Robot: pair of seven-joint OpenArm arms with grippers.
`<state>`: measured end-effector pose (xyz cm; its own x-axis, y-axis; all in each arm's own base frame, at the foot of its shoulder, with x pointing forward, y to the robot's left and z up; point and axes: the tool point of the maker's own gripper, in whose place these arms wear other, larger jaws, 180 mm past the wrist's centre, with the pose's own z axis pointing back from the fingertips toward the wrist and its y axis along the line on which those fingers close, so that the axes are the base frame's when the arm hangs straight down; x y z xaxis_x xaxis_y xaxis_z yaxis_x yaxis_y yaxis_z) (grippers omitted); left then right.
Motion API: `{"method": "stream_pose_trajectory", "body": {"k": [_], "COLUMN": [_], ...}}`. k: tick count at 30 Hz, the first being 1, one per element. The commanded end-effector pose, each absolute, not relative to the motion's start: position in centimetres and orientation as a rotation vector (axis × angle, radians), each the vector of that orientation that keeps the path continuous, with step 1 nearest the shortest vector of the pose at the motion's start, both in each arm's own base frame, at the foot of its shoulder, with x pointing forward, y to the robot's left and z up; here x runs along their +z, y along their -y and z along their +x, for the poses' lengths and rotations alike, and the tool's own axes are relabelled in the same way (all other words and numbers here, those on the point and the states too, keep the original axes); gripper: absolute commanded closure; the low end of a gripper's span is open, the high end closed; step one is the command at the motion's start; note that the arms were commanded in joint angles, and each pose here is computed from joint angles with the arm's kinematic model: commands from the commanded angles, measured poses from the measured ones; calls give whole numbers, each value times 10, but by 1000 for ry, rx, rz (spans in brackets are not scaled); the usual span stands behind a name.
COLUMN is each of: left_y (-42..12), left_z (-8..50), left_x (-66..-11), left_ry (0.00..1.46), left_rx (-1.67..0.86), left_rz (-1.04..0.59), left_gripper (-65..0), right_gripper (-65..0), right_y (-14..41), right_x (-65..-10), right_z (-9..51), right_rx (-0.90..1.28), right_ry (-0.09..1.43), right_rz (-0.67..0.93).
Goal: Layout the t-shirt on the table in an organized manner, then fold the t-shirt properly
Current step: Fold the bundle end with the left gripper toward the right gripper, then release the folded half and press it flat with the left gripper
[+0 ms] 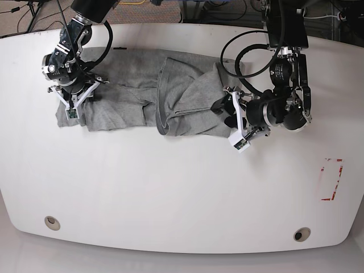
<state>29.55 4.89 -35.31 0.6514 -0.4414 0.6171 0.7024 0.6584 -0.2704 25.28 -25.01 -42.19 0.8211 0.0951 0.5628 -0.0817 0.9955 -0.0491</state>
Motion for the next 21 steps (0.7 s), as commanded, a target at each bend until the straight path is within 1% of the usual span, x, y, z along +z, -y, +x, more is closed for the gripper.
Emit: {"method": "stream_pose_trajectory", "body": {"k": [1, 5, 8, 15, 19, 21], "left_y": [-48, -44, -30, 17, 47, 65], "left_z": [305, 295, 288, 275, 264, 256], "left_x": [-346, -360, -367, -364, -353, -342], "left_ry": [576, 519, 479, 412, 391, 386], "left_rx": [-682, -685, -734, -990, -1107, -1163], "left_rz": [-538, -558, -575, -587, -673, -742], "left_gripper": [-325, -324, -324, -324, -324, -324], "right_gripper": [-124, -124, -124, -124, -124, -124], "right_y": [251, 248, 247, 246, 246, 246], "right_x": [-416, -417, -417, -418, -418, -418], "right_z": [257, 257, 257, 257, 257, 257], "right_rx": [104, 100, 100, 99, 99, 99], "right_ry": [610, 611, 611, 611, 611, 611], "right_rz": [-34, -25, -24, -21, -21, -21]}}
